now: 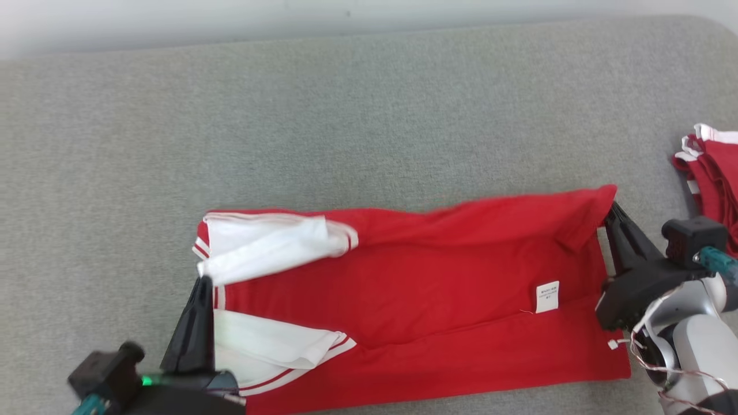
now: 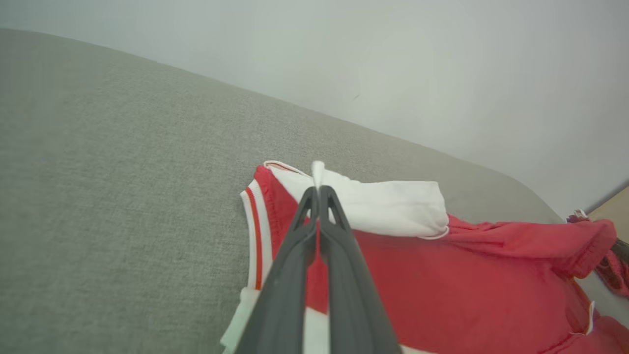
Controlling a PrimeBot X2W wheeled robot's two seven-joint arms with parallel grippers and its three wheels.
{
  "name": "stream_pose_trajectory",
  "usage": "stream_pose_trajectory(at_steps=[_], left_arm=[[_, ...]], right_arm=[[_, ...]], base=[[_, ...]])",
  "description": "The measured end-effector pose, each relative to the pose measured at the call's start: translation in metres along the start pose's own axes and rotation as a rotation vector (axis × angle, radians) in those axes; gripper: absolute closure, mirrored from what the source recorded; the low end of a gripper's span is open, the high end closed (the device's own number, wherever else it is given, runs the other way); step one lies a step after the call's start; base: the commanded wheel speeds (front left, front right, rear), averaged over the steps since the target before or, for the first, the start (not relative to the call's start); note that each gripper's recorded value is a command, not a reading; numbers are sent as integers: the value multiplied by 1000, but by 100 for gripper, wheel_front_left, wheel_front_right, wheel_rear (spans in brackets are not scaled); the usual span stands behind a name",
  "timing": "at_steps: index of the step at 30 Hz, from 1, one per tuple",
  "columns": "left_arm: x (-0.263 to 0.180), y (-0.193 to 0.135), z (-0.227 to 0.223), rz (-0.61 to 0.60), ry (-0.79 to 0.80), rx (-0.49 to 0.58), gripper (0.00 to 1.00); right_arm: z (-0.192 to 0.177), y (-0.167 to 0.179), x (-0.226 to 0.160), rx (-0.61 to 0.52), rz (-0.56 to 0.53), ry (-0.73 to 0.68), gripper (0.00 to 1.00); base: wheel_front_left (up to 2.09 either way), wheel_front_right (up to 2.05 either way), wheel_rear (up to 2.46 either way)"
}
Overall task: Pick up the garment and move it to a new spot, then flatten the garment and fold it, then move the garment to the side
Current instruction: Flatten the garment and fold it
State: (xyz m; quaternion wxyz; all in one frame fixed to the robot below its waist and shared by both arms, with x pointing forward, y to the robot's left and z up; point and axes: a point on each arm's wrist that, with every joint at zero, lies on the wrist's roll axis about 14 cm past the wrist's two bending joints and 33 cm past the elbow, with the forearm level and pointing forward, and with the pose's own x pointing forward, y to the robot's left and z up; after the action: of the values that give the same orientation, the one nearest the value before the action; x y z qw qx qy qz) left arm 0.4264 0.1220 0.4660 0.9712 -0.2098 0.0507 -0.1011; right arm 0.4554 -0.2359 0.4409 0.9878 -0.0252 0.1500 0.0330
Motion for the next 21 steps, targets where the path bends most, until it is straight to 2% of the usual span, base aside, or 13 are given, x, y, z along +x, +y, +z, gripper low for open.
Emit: stream_pose_trajectory(at_steps=[5,20,21], left_arm=[[-20,6,6,48,-6,-33,100],[-64,19,-13,160,64,-117,100],[-67,19,-14,163,68,-118,100]], right_arm=[[2,7,-9,-26,43,2,100],[-31,5,-41,-136,95,150,100],[-34,5,-42,-132,96,164,94]], base=[[0,0,0],[0,0,0],[0,0,0]])
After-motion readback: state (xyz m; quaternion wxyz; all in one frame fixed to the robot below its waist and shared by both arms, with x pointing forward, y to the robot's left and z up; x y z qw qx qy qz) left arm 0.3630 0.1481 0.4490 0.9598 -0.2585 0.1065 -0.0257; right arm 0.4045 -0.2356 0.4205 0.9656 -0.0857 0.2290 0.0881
